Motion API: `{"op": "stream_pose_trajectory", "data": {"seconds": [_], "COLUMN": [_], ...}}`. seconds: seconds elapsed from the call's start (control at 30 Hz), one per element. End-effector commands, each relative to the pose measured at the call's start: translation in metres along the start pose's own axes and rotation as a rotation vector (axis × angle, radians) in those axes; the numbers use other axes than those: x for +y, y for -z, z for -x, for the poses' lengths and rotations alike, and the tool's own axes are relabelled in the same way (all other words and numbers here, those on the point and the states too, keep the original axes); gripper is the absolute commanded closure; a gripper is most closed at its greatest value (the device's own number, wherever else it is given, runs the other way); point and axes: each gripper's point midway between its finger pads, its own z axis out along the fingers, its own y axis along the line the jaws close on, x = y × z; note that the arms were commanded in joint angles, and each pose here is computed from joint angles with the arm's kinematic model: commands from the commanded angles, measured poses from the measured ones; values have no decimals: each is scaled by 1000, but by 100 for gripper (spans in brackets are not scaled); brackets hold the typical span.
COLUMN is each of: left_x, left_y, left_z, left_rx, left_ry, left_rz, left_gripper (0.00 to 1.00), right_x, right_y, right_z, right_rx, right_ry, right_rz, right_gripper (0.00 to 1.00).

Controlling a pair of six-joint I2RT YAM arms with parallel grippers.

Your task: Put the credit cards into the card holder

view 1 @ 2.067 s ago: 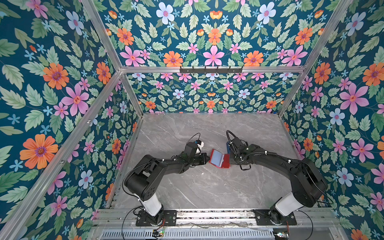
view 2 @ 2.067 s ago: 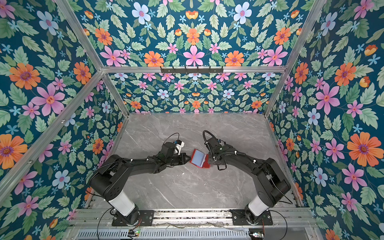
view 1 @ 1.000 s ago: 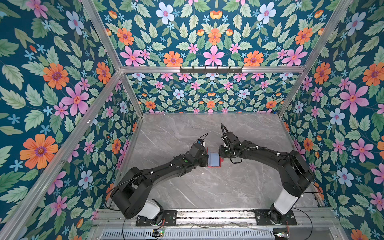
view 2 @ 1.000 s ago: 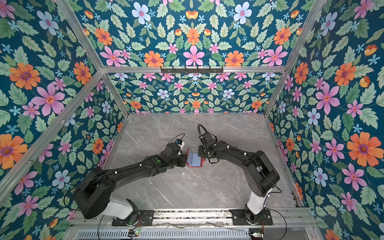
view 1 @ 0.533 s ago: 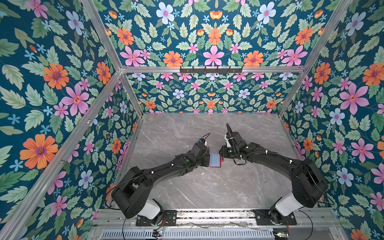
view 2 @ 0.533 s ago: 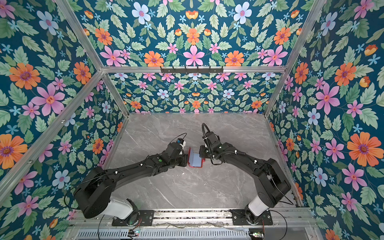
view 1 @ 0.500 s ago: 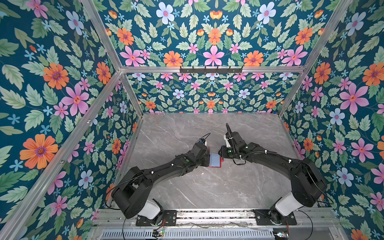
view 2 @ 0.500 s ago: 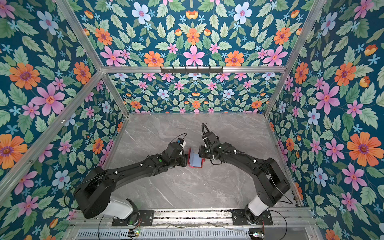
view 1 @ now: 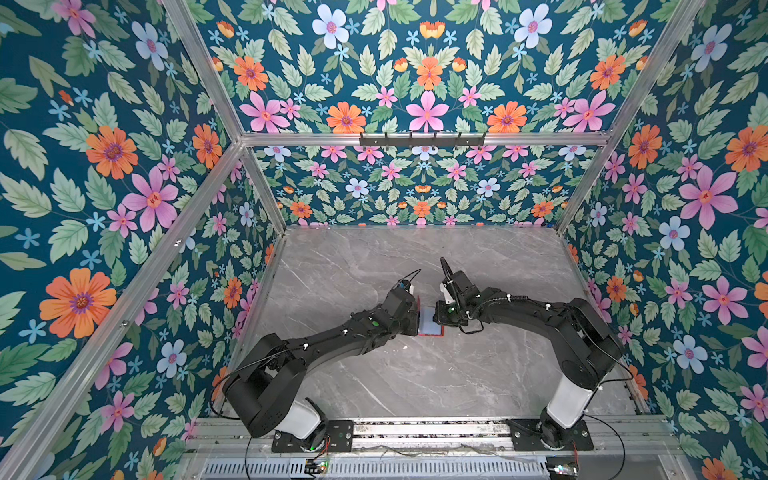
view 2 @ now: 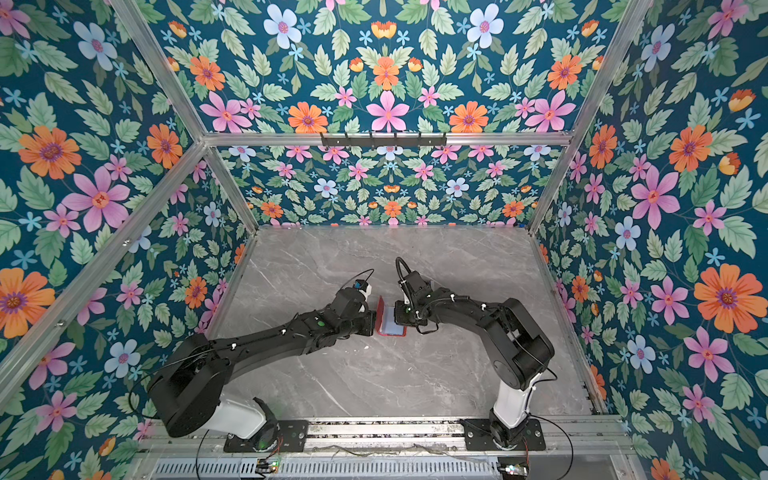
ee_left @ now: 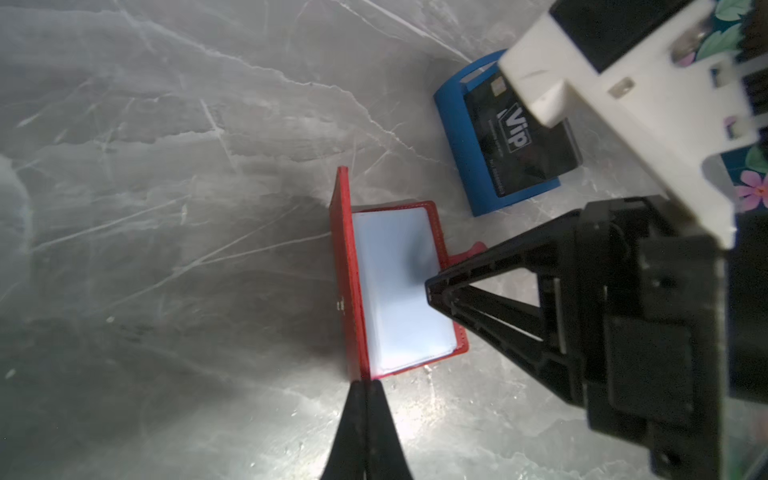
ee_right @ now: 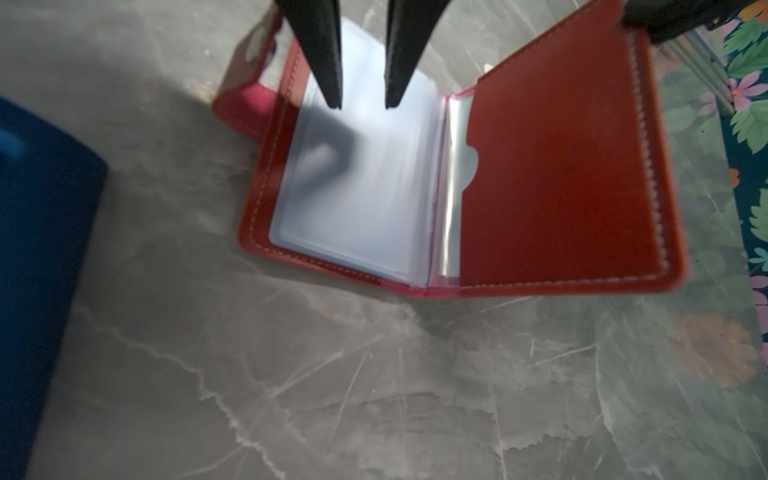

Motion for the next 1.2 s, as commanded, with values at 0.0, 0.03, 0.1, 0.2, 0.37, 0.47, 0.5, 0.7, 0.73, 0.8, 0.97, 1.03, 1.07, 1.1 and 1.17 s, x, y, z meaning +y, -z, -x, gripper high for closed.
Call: {"op": "stream_pose_trajectory", "data": {"seconds": [0.0,0.03,0.1,0.2,0.37,0.47,0.5,0.7,0.73,0.8,0.97,1.03,1.07,1.1,1.17], "left_x": [12,16,22,31,41,39,40,25,14,-5,-46,-55,-55,-55,-47], "left_y": [1,1,0,1,6,14,18,33,33,31,17,8,1,-4,-17], "left_z": [-4,-7,-12,-16,-10,4,10,42,44,46,37,32,29,27,23], "left_rx": [-19,-20,-23,-27,-37,-65,-81,-137,-136,-134,-94,-68,-53,-41,-17], "left_ry": [52,67,84,100,68,21,4,-93,-115,-132,-124,-105,-86,-68,-18], "left_rz": [48,58,72,109,182,202,222,201,146,46,-189,-242,-254,-260,-241], "left_gripper": [100,100,100,97,62,50,48,45,46,47,59,65,68,71,75], "right_x": [-5,-6,-8,-14,-19,-22,-23,-26,-27,-28,-28,-28,-27,-27,-26], "right_y": [-5,-7,-12,-15,-16,-16,-16,-16,-16,-15,-14,-14,-14,-15,-15], "right_z": [-3,-3,-5,-7,-11,-13,-14,-15,-15,-15,-15,-14,-14,-15,-15], "right_rx": [15,22,34,44,53,51,51,45,45,42,36,34,34,35,31], "right_ry": [-7,-8,-10,-15,-21,-27,-29,-42,-43,-45,-52,-55,-57,-59,-63], "right_rz": [-24,-25,-32,-59,-78,-87,-90,-99,-101,-106,-107,-104,-101,-100,-93], "right_gripper": [79,80,80,82,85,85,85,86,86,86,86,86,86,87,87]}}
